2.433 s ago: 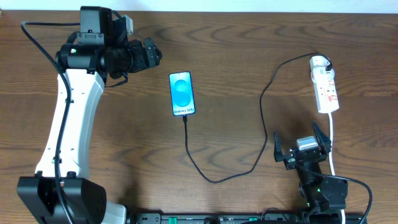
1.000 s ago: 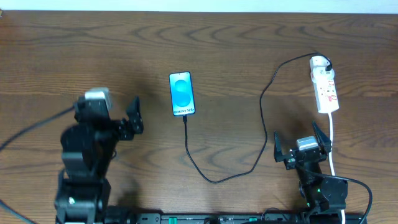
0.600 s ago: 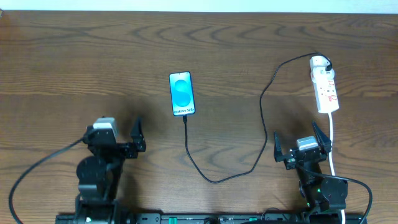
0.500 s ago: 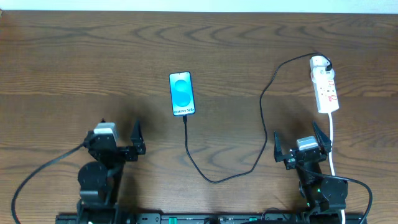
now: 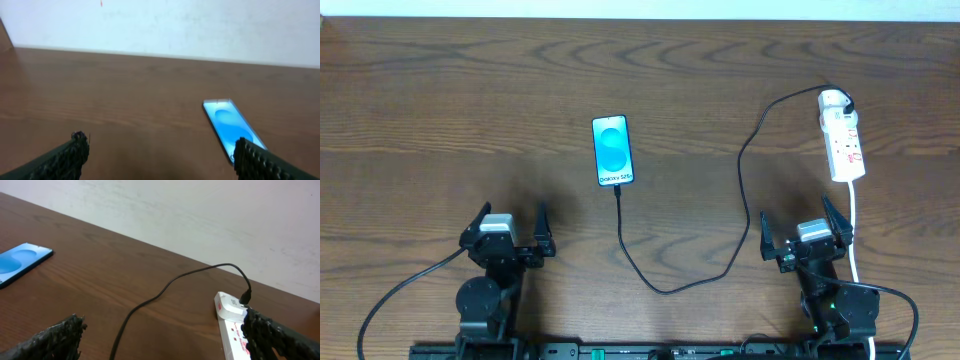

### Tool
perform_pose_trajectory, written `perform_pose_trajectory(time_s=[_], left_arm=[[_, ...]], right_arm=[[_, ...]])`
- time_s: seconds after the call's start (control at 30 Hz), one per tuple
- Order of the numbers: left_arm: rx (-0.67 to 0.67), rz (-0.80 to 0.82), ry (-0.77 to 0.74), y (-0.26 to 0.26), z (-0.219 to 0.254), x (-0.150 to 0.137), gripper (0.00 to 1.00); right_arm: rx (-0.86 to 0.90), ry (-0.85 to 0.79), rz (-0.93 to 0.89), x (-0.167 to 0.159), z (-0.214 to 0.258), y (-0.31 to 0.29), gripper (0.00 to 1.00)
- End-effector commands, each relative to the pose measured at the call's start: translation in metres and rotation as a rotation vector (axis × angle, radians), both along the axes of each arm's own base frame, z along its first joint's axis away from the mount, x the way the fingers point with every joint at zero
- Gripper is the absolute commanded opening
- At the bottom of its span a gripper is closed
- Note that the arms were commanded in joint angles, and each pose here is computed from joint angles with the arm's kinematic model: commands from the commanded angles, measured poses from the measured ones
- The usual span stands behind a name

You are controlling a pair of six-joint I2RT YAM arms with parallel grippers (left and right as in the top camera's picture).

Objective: Plug charger to phone and switch on socket

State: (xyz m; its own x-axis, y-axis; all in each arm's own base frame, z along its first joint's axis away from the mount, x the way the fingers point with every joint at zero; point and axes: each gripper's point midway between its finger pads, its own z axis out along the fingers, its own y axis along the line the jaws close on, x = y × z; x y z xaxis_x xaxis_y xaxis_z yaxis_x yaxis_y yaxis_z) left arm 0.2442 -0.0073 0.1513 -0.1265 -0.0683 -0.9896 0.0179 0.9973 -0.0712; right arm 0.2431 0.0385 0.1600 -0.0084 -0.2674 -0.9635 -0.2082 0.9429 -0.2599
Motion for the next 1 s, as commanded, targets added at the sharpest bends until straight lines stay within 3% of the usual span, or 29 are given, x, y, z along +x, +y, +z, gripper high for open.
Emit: perform_pose_trajectory(time_s=[0.0,0.97], left_arm=[[0.016,0.015,0.026,0.0031,-0.0138,-0.0003,0.94],[0.019,0.036,0.031,0.0068,-0.0151,-0.0002,0.94]], right_arm=[[0.014,0.001,0.0,-0.0003,-0.0003,-0.0003,0.99],[0.014,0.001,0.0,-0.0003,-0.0002,-0.0003,0.99]])
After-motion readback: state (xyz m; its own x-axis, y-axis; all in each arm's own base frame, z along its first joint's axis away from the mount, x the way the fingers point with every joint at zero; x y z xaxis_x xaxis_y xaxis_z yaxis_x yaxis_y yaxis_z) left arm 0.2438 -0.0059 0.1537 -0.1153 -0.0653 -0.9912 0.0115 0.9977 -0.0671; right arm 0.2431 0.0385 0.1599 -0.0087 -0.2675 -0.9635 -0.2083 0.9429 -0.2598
